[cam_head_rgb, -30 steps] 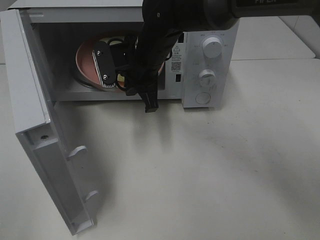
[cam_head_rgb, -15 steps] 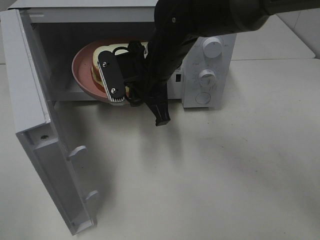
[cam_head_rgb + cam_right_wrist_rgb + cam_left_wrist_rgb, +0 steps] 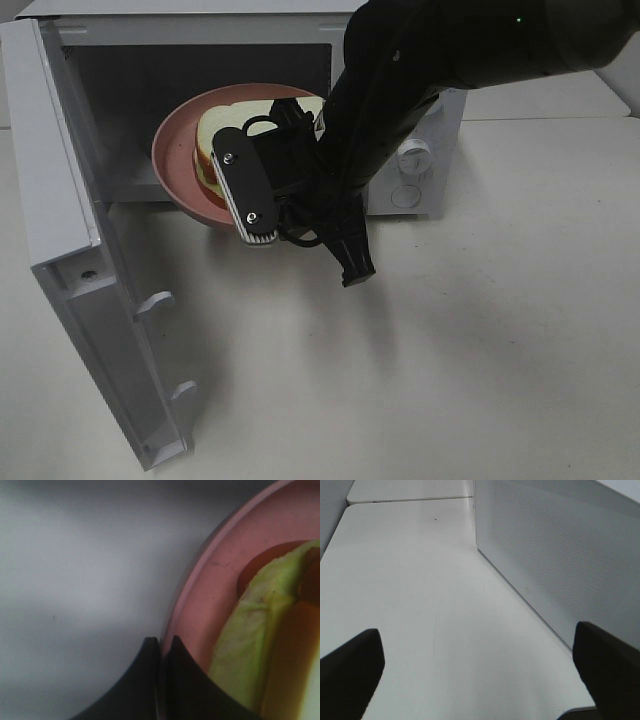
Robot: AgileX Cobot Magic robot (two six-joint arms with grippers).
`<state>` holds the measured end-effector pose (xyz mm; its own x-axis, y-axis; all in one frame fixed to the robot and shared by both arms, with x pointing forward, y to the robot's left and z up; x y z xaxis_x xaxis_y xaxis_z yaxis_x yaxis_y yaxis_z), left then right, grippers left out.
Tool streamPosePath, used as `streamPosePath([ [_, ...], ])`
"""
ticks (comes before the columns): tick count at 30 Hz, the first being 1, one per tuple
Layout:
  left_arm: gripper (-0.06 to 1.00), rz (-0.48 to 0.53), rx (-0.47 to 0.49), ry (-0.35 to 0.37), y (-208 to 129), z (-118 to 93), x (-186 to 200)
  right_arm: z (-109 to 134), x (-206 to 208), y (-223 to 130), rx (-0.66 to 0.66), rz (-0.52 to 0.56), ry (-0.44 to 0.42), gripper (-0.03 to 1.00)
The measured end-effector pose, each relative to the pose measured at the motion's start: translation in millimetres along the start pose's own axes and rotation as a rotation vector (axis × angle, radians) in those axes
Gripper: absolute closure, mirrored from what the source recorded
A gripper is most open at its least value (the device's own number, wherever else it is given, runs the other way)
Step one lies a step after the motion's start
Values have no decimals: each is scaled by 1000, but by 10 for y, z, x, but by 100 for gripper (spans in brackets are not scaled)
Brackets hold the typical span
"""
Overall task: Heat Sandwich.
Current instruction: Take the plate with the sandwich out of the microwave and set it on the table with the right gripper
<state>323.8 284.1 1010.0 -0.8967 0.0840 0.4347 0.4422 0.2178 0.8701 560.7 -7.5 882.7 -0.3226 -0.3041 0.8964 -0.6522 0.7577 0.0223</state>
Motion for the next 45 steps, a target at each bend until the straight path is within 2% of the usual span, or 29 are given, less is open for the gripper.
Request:
streamPosePath([
  [7,-2,0,0,0,0,0,0,196,116,51,11,-6,18,94],
  [19,-2,0,0,0,0,0,0,729,371,32,10,-4,65,94],
  [35,-2,0,0,0,0,0,0,1162,686,20,7,-6,54,94],
  [45,-2,0,0,0,0,0,0,1475,829,-53,-85,29,50,94],
])
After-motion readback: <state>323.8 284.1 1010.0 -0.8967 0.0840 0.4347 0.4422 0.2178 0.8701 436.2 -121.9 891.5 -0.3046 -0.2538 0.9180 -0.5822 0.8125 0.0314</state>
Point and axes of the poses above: a point on each arm's last joint axis where the gripper is mounted, x pointing back along that axis away from the gripper, z along the wrist's bending axis when the last joint is at zero, y = z × x, the point moved 10 cm from there along -x, pointing out along that axis toward the gripper, and after that the axes turned 15 degrees about x, right-handed, at the moved point
